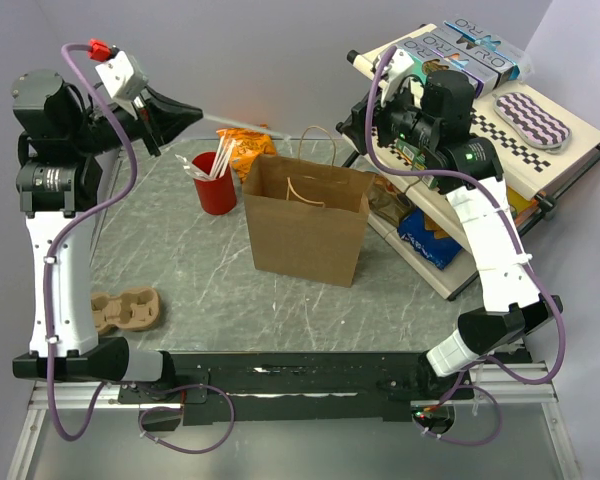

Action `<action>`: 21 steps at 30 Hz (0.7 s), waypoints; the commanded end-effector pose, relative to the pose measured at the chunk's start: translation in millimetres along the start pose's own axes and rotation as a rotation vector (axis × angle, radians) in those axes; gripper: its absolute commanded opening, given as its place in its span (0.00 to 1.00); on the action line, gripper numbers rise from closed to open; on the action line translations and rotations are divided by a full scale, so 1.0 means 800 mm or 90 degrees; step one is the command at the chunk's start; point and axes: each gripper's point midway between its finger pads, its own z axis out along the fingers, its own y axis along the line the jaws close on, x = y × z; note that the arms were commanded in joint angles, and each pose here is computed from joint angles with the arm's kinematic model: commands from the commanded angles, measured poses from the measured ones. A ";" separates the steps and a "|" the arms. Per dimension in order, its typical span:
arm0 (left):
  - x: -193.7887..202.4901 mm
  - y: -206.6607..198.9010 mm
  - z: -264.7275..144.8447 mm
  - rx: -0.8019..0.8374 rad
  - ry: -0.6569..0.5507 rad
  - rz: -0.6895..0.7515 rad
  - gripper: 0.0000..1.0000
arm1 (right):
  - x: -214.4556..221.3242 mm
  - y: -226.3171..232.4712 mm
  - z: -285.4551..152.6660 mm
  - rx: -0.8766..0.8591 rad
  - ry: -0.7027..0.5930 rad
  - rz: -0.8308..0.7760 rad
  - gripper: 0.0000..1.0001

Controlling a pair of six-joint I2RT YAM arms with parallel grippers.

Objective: Pack the takeout coffee

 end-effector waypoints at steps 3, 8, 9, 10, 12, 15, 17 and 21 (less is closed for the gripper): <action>0.006 -0.043 -0.003 0.116 0.007 -0.047 0.01 | -0.033 -0.014 -0.022 0.042 -0.048 0.001 0.88; 0.032 -0.047 0.003 0.132 0.027 -0.091 0.01 | -0.027 -0.015 -0.021 0.039 -0.041 0.001 0.88; 0.036 -0.055 0.014 0.142 0.032 -0.093 0.01 | -0.027 -0.015 -0.020 0.039 -0.040 0.001 0.88; 0.045 -0.059 0.018 0.145 0.046 -0.104 0.01 | -0.025 -0.015 -0.020 0.037 -0.038 0.002 0.88; 0.057 -0.071 0.037 0.162 0.063 -0.078 0.01 | -0.024 -0.016 -0.019 0.037 -0.037 0.001 0.88; 0.078 -0.080 0.061 0.164 0.098 -0.049 0.01 | -0.024 -0.017 -0.020 0.038 -0.036 0.001 0.88; 0.090 -0.075 0.078 0.155 0.118 -0.044 0.01 | -0.021 -0.019 -0.021 0.040 -0.033 0.002 0.88; 0.104 -0.087 0.114 0.174 0.139 -0.030 0.01 | -0.015 -0.018 -0.026 0.042 -0.028 0.003 0.88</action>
